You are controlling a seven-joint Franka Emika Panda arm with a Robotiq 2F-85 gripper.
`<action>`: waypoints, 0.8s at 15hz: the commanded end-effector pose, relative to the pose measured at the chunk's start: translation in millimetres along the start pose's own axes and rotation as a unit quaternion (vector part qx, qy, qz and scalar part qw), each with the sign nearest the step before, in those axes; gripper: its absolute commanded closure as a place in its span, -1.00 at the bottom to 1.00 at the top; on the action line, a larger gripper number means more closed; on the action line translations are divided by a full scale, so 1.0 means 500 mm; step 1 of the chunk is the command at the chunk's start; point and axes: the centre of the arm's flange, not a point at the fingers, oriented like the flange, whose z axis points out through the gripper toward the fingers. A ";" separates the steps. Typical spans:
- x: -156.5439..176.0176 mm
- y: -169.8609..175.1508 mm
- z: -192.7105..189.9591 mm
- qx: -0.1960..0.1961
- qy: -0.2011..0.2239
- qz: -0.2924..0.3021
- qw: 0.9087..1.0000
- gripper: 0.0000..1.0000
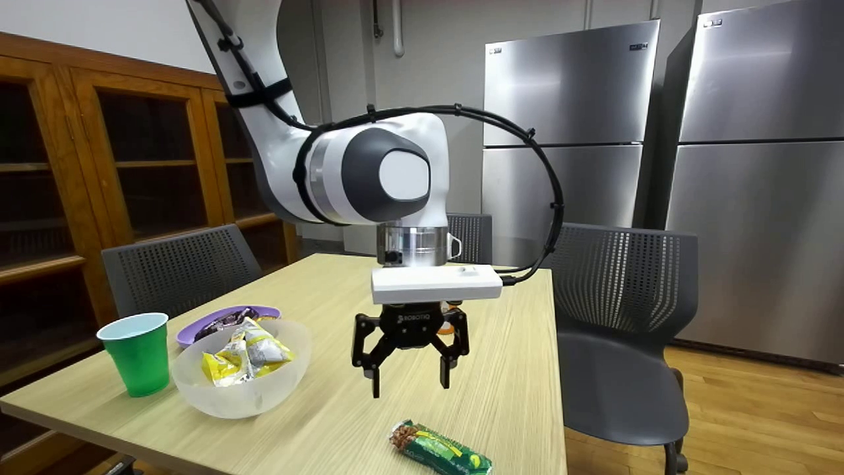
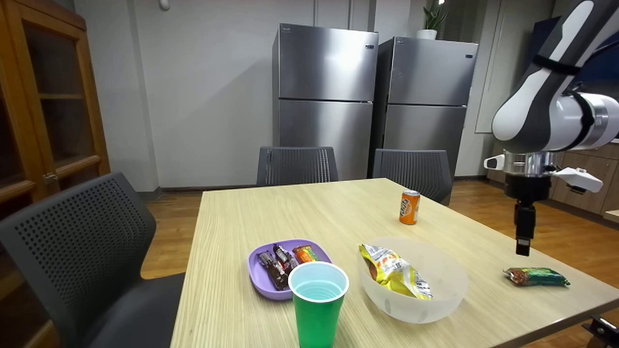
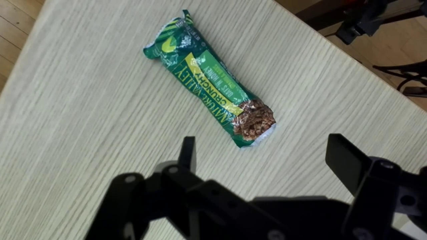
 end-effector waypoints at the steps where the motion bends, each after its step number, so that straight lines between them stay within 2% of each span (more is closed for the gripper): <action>1: -0.017 0.001 0.002 0.001 -0.006 -0.035 0.999 -1.00; 7: -0.034 0.015 0.034 -0.011 -0.022 -0.087 0.996 -1.00; 12: -0.045 0.034 0.068 -0.035 -0.018 -0.150 0.988 -1.00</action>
